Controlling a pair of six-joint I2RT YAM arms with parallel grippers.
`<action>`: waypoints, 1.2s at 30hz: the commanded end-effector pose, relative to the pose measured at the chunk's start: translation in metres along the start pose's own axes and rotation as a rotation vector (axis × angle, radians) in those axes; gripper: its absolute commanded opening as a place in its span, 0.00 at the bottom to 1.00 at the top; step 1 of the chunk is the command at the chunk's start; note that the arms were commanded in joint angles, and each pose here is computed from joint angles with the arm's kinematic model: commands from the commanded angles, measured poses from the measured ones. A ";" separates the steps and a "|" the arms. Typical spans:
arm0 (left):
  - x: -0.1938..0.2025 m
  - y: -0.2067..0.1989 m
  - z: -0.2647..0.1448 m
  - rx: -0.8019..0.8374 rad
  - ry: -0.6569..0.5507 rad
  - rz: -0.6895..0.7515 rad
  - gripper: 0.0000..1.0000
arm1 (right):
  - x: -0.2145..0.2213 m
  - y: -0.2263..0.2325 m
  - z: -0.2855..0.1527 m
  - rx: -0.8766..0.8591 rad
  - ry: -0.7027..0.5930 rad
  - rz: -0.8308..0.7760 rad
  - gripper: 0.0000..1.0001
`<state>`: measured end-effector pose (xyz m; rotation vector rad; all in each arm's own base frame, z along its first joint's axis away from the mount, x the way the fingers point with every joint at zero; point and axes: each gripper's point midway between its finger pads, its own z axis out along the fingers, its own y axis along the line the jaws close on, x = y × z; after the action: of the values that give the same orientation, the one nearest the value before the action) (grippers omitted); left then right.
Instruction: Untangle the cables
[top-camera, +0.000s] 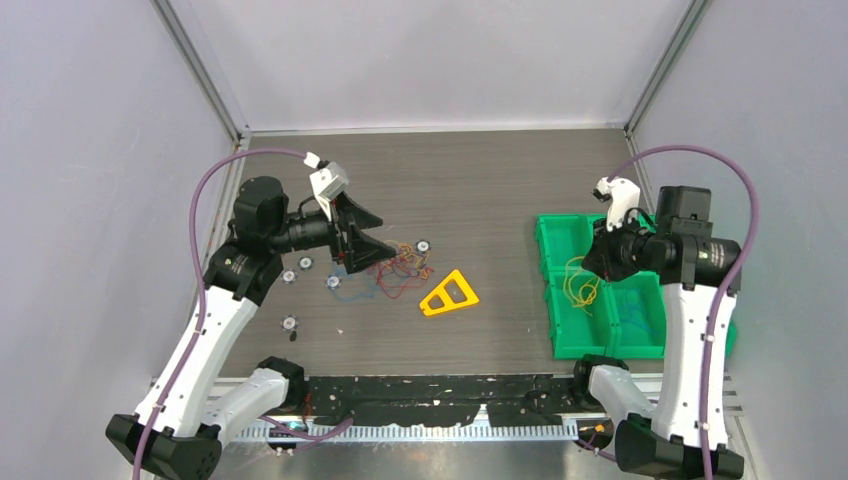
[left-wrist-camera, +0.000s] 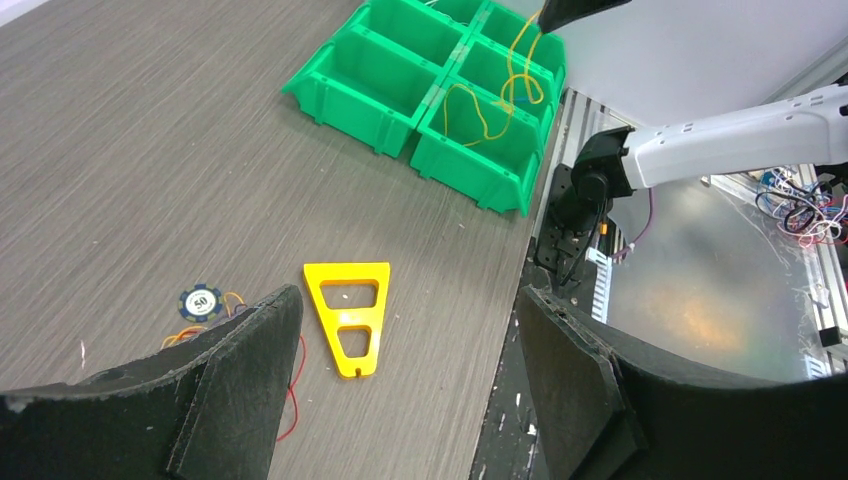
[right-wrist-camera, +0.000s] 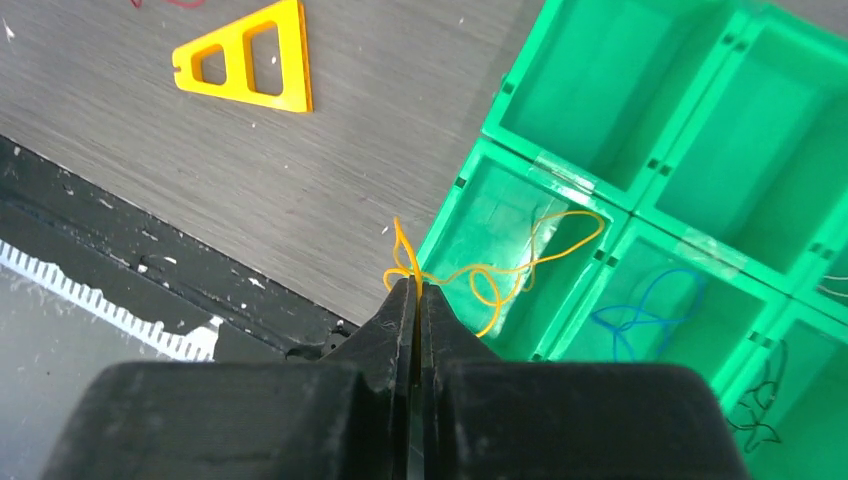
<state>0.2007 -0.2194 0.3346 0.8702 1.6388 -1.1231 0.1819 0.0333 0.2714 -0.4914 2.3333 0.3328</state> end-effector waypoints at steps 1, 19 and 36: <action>-0.004 -0.003 -0.004 -0.006 -0.012 0.037 0.80 | 0.003 -0.013 0.027 -0.010 -0.028 -0.058 0.05; 0.013 0.011 -0.003 -0.057 0.050 0.006 0.80 | 0.118 -0.097 0.134 0.101 0.299 -0.274 0.05; 0.114 0.126 -0.028 -0.357 0.378 -0.398 0.75 | -0.009 -0.007 0.078 -0.200 0.052 -0.241 0.94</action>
<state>0.2549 -0.1609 0.2256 0.6876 2.1818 -0.8600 0.2411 0.0030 0.1907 -0.8691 2.3415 0.1873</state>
